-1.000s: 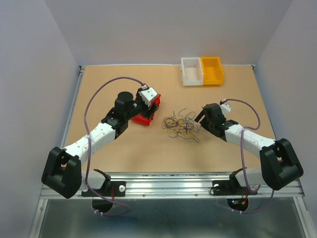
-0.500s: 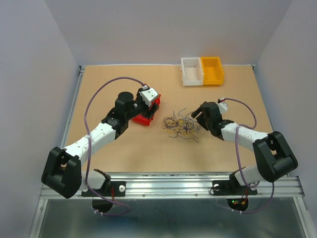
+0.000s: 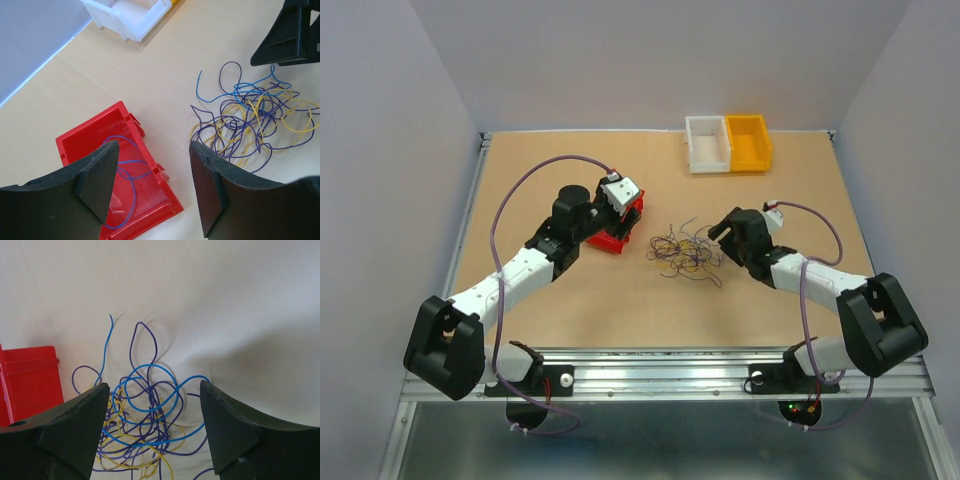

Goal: Untangle the cables

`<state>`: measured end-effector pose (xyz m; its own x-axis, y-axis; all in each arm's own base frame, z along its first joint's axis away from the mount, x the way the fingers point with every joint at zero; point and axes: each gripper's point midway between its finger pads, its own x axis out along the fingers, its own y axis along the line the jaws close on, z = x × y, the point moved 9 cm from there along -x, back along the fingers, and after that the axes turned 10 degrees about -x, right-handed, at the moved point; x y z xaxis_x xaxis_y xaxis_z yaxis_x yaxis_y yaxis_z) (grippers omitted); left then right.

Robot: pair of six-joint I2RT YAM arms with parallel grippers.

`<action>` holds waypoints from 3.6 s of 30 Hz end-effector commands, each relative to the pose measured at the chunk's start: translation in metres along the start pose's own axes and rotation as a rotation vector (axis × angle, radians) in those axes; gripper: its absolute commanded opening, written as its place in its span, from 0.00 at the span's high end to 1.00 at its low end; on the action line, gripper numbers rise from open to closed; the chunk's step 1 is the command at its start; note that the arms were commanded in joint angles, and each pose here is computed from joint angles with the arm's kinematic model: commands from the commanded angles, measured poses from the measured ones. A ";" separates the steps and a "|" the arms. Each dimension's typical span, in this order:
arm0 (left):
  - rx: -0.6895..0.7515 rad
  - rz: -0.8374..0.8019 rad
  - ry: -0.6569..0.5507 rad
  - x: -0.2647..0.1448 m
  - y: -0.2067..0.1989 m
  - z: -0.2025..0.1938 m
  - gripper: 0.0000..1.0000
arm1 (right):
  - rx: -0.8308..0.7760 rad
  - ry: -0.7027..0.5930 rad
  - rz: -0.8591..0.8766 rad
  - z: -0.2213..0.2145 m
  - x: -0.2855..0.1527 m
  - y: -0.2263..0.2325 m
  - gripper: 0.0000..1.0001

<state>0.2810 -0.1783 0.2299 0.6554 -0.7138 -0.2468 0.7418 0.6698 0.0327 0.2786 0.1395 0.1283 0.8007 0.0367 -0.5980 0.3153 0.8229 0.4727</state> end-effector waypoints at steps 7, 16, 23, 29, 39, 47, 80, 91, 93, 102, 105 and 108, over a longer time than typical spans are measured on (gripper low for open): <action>0.028 -0.001 -0.050 0.001 -0.002 0.008 0.30 | 0.098 -0.130 -0.096 0.016 -0.026 -0.017 0.16; 0.030 0.019 -0.045 0.003 0.000 0.008 0.30 | 0.214 -0.028 0.112 0.006 -0.029 0.002 0.15; 0.027 0.020 -0.039 0.005 0.001 0.008 0.30 | 0.229 -0.010 0.145 -0.002 -0.022 0.008 0.16; 0.028 0.017 -0.040 0.005 0.000 0.009 0.30 | 0.208 -0.029 0.163 -0.006 -0.006 0.013 0.19; 0.032 0.003 -0.041 0.004 -0.003 0.008 0.30 | 0.146 -0.153 0.162 0.008 0.001 0.016 0.95; 0.085 -0.087 -0.045 0.012 -0.031 0.008 0.30 | 0.105 -0.286 0.358 0.035 -0.052 0.030 0.99; 0.010 -0.423 -0.051 0.131 -0.124 0.015 0.34 | 0.109 -0.399 0.684 0.045 -0.137 0.045 0.99; -0.019 -0.451 -0.087 0.122 -0.126 0.032 1.00 | 0.131 -0.449 0.675 0.051 -0.147 0.037 0.99; -0.022 -0.462 -0.104 0.114 -0.124 0.039 1.00 | 0.127 -0.459 0.653 0.050 -0.145 0.034 0.97; -0.117 -0.473 -0.197 0.065 -0.104 0.090 1.00 | -0.145 -0.473 0.685 0.026 -0.126 0.021 0.23; -0.163 -0.475 -0.225 0.048 -0.090 0.105 1.00 | -0.236 -0.453 0.816 0.018 -0.127 0.030 0.13; -0.185 -0.492 -0.246 0.033 -0.078 0.114 1.00 | -0.324 -0.387 0.895 0.009 -0.120 0.042 0.11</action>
<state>0.2677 -0.2952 0.2971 0.3094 -0.9501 -0.0404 0.9341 0.3116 -0.1741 0.2032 0.1451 0.2161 0.9215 0.3823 0.0681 -0.3570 0.7651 0.5359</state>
